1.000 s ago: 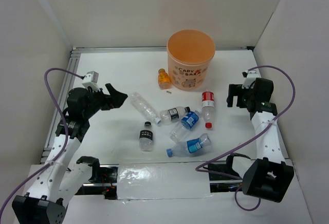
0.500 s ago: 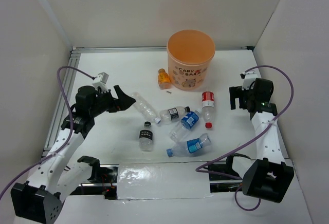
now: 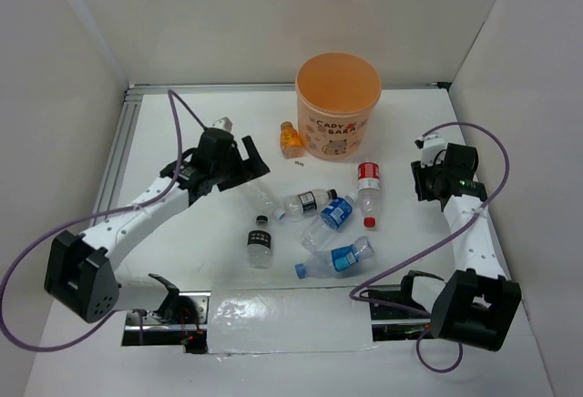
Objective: Put the plastic bottles in the bin
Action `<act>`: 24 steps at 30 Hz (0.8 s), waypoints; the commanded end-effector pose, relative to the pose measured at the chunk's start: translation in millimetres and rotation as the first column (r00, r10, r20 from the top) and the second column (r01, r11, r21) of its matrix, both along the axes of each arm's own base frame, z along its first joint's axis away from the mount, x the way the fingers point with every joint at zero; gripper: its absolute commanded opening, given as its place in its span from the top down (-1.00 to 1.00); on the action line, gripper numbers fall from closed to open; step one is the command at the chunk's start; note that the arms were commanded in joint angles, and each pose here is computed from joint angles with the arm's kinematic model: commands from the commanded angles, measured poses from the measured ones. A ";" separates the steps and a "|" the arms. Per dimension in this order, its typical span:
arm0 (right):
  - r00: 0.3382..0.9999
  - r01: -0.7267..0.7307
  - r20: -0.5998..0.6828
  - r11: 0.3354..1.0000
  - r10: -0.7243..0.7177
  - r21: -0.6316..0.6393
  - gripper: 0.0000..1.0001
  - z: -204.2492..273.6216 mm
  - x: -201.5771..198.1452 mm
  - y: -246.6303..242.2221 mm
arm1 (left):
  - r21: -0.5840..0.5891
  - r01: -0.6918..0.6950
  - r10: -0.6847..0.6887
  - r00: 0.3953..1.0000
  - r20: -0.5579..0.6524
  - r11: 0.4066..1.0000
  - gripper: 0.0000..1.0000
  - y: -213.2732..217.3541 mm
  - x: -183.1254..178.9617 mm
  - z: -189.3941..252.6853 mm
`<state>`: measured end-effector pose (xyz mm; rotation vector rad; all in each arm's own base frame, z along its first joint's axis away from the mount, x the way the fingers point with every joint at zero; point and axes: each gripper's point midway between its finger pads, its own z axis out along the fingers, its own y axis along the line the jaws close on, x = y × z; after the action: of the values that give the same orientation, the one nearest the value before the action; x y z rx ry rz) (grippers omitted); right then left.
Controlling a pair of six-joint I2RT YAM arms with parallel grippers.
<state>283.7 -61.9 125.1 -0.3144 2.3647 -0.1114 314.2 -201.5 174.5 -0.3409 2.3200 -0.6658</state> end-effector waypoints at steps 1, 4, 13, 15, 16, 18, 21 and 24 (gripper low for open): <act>0.996 0.000 0.089 0.999 -0.003 0.034 0.32 22.6 2.6 6.5 | 0.108 -0.171 0.182 0.979 -0.095 0.979 -1.00 10.8 0.3 -14.7; 0.994 -0.012 0.105 0.999 0.007 0.053 -0.19 23.6 2.9 11.3 | 0.122 -0.222 0.239 0.959 -0.152 0.967 -1.00 6.7 2.8 -33.4; 0.991 -0.080 0.112 0.993 0.070 0.091 -0.71 24.9 0.7 24.7 | 0.218 -0.276 0.323 0.921 -0.220 0.936 -1.00 -7.6 22.9 -87.1; 0.990 -0.089 0.115 0.991 0.078 0.098 -0.71 25.2 0.9 26.8 | 0.238 -0.280 0.332 0.917 -0.221 0.930 -1.00 -10.9 31.7 -99.8; 0.990 -0.096 0.117 0.990 0.084 0.104 -0.73 25.5 1.0 28.4 | 0.246 -0.278 0.333 0.915 -0.227 0.929 -1.00 -12.3 33.7 -104.4; 0.989 -0.103 0.119 0.989 0.090 0.110 -0.73 25.8 1.1 30.0 | 0.267 -0.274 0.339 0.910 -0.239 0.924 -0.93 -12.5 41.2 -115.0; 0.989 -0.108 0.111 0.988 0.096 0.106 -0.73 22.1 -0.4 30.1 | 0.268 -0.261 0.328 0.913 -0.245 0.927 -0.60 -15.0 42.4 -116.6; 0.988 -0.115 0.114 0.987 0.102 0.112 -0.73 22.4 -0.3 31.7 | 0.278 -0.249 0.316 0.921 -0.229 0.928 0.01 -6.9 34.0 -110.9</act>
<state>284.6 -32.4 142.6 -0.3538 2.2606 0.0547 344.5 -215.1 50.5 -0.6850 2.5480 -0.2016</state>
